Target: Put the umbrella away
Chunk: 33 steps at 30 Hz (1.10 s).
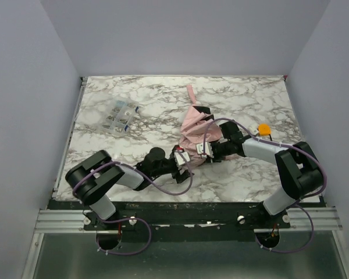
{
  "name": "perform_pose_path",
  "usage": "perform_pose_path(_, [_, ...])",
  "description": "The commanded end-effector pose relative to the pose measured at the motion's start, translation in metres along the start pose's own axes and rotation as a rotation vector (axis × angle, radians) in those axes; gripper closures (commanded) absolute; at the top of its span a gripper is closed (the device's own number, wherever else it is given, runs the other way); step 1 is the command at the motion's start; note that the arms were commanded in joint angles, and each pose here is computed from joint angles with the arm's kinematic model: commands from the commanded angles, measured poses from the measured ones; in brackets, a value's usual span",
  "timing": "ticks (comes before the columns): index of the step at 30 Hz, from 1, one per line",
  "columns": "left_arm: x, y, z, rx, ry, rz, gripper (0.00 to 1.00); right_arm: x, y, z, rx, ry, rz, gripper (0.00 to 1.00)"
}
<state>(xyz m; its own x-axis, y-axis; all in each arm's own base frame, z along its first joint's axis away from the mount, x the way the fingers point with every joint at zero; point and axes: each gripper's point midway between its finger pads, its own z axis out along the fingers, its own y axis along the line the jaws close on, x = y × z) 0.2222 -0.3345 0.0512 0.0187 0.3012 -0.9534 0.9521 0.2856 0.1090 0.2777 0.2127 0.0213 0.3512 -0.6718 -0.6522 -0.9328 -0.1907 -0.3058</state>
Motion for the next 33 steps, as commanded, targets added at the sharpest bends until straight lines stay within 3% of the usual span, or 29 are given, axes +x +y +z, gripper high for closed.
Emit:
perform_pose_path(1, [-0.035, 0.004, -0.035, 0.0, -0.099, -0.248, 0.16, 0.054, 0.052, -0.005, -0.145, 0.229, 0.048, 0.66])
perform_pose_path(4, [-0.061, 0.025, -0.059, -0.026, -0.154, -0.422, 0.11, 0.051, 0.056, -0.007, -0.162, 0.22, 0.037, 0.67])
perform_pose_path(6, [-0.071, 0.051, -0.069, -0.113, -0.167, -0.564, 0.02, 0.05, 0.056, -0.007, -0.17, 0.214, 0.031, 0.68])
perform_pose_path(8, [-0.077, 0.078, -0.074, -0.176, -0.155, -0.679, 0.02, 0.049, 0.057, -0.007, -0.178, 0.21, 0.031, 0.68])
perform_pose_path(11, [-0.083, 0.125, -0.069, -0.26, -0.095, -0.819, 0.02, 0.048, 0.057, -0.007, -0.182, 0.206, 0.03, 0.68])
perform_pose_path(15, [-0.077, 0.175, -0.032, -0.268, 0.091, -0.917, 0.06, 0.046, 0.057, -0.007, -0.186, 0.203, 0.034, 0.68])
perform_pose_path(19, [-0.056, 0.197, 0.0, -0.245, 0.22, -1.038, 0.19, 0.045, 0.057, -0.008, -0.181, 0.203, 0.036, 0.68])
perform_pose_path(25, [-0.009, 0.184, 0.023, -0.225, 0.417, -1.143, 0.37, 0.043, 0.055, -0.008, -0.178, 0.195, 0.039, 0.68])
perform_pose_path(30, [-0.003, 0.173, 0.031, -0.215, 0.473, -1.132, 0.5, 0.041, 0.057, -0.008, -0.185, 0.186, 0.042, 0.68])
perform_pose_path(33, [-0.002, 0.161, 0.032, -0.194, 0.539, -1.148, 0.69, 0.038, 0.056, -0.01, -0.183, 0.177, 0.046, 0.68])
